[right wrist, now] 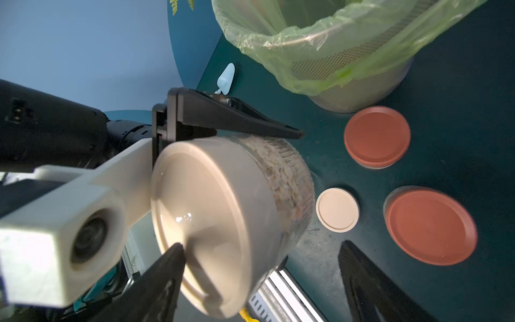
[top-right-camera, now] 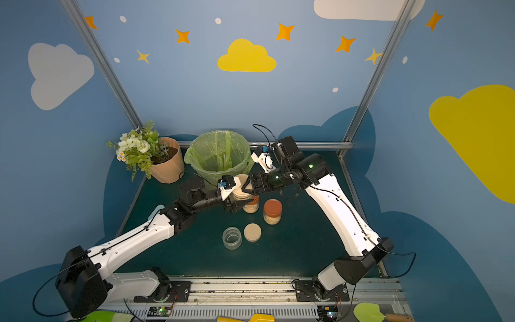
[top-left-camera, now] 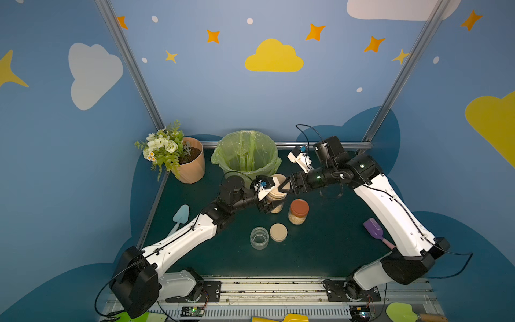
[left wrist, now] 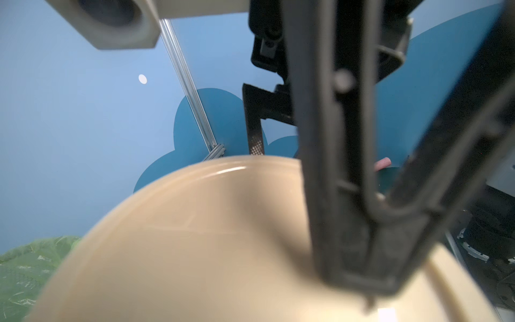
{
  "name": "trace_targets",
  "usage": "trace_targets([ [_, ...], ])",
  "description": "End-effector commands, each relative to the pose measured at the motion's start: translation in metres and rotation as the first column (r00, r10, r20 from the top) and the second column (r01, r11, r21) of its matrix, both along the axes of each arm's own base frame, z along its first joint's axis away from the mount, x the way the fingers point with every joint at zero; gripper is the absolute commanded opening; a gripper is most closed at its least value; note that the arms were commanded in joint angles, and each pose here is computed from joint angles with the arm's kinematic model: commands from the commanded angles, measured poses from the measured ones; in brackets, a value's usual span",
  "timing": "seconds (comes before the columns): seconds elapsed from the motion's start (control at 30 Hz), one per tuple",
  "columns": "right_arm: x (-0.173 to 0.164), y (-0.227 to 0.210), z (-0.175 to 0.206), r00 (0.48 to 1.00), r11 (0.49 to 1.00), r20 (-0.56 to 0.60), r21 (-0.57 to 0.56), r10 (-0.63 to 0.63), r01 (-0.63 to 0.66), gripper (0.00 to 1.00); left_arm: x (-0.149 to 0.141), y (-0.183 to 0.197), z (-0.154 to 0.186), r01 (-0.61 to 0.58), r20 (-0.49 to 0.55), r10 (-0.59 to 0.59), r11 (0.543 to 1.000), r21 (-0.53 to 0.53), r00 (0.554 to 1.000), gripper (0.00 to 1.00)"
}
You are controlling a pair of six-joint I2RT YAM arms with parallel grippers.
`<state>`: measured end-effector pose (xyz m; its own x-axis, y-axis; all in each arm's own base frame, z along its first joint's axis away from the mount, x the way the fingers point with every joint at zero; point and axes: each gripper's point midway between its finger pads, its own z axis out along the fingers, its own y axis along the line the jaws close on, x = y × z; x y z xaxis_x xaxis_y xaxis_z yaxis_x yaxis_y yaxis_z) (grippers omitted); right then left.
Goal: Empty expired oatmeal from jars
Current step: Unscrew the lid from the jar.
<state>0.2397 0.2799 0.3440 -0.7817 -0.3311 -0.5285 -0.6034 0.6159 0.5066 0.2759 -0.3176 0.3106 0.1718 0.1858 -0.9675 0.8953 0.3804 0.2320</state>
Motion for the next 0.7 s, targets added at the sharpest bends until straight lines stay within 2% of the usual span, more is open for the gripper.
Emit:
trace_targets([
  [0.0,0.007,-0.008,-0.012,0.999,0.996,0.036,-0.082,0.039,-0.036,0.86,-0.017,0.003,0.050,0.058,0.103,-0.047,0.993,-0.105,0.994,0.04],
  [0.43,0.023,-0.017,-0.023,0.999,0.997,-0.045,-0.078,-0.004,0.000,0.80,-0.022,0.009,0.052,0.052,0.105,-0.039,0.992,-0.116,0.994,0.04],
  [0.67,0.019,-0.016,-0.026,0.998,0.998,-0.059,-0.065,0.020,-0.024,0.79,-0.021,0.010,0.055,0.054,0.106,-0.040,0.989,-0.135,0.994,0.03],
])
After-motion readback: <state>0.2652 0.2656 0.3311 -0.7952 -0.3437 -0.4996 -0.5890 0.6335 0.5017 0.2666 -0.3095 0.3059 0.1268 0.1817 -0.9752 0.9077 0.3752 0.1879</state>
